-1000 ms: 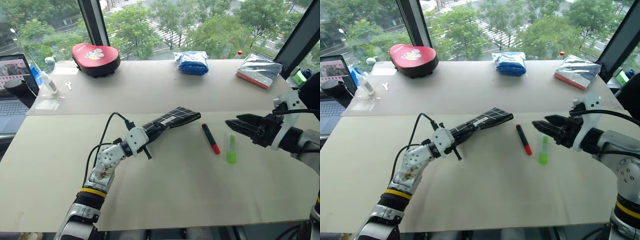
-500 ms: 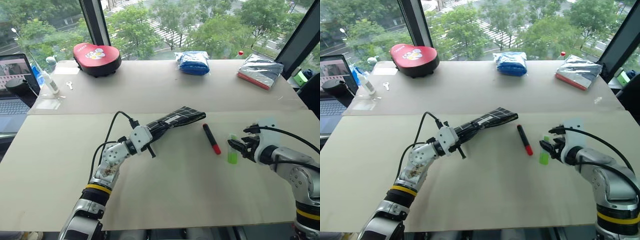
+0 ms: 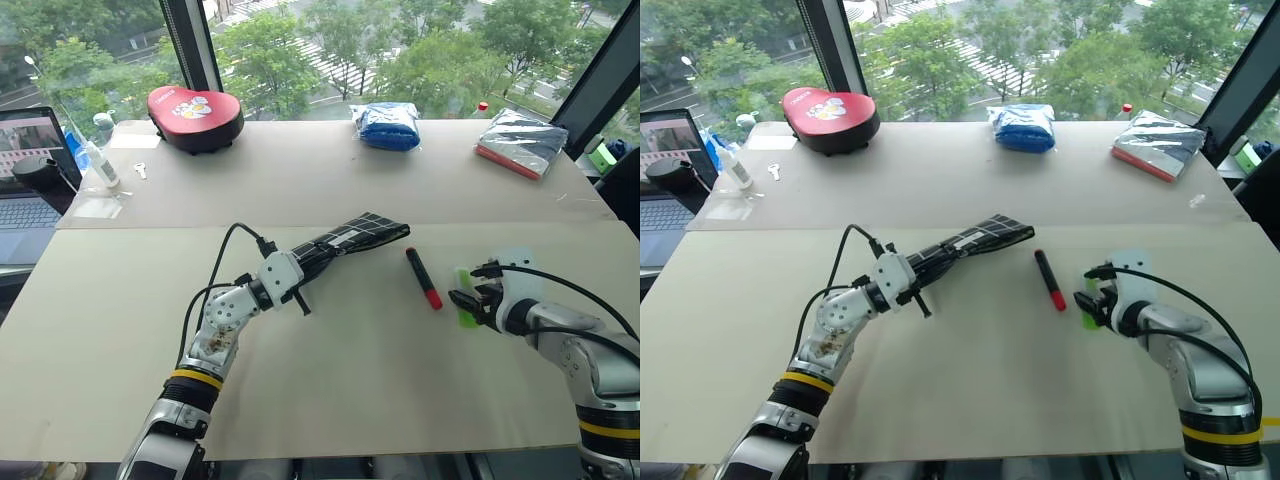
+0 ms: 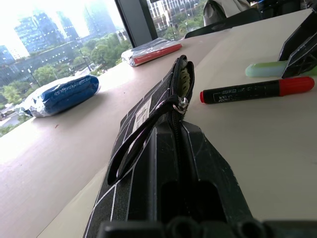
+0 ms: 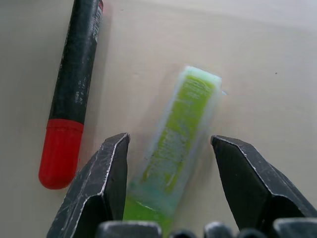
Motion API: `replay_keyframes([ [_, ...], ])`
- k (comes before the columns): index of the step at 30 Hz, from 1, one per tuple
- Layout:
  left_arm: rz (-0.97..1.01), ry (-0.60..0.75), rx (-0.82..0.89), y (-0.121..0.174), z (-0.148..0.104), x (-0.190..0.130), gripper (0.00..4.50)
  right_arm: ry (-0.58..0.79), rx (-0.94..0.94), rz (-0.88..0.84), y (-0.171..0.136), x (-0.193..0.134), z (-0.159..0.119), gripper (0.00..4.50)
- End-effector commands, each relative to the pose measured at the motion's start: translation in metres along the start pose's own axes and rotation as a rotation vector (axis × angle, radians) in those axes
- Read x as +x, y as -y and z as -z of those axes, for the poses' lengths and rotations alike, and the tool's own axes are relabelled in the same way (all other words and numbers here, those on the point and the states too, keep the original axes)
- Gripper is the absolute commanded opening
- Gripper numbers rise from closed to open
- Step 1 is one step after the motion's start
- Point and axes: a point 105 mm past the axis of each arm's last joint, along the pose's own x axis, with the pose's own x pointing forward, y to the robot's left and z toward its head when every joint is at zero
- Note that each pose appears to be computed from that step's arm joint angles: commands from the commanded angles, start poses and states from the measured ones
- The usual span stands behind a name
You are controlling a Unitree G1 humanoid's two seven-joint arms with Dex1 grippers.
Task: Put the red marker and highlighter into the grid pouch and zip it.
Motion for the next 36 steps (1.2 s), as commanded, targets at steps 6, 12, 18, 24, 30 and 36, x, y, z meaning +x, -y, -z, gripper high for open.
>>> replay_keyframes([
  [6,-0.029,0.044,0.037,-0.003,-0.012,-0.002,0.00,-0.038,-0.006,0.037,0.007,0.002,0.024,1.56],
  [12,-0.029,0.045,0.040,-0.006,-0.014,-0.003,0.00,0.016,-0.002,0.035,0.010,0.002,0.012,1.04],
  [18,0.001,0.047,0.035,-0.001,-0.015,-0.004,0.00,0.297,-0.214,-0.059,0.009,-0.004,-0.057,1.04],
  [24,0.018,0.041,0.041,-0.001,-0.016,-0.006,0.00,0.389,-0.643,-0.311,-0.029,-0.027,-0.094,1.04],
  [30,0.023,0.044,0.041,0.001,-0.017,-0.005,0.00,0.312,-0.936,-0.454,-0.062,-0.020,-0.078,1.04],
  [36,0.031,0.048,0.040,0.004,-0.018,-0.004,0.00,0.337,-0.957,-0.442,-0.066,-0.003,-0.084,1.04],
])
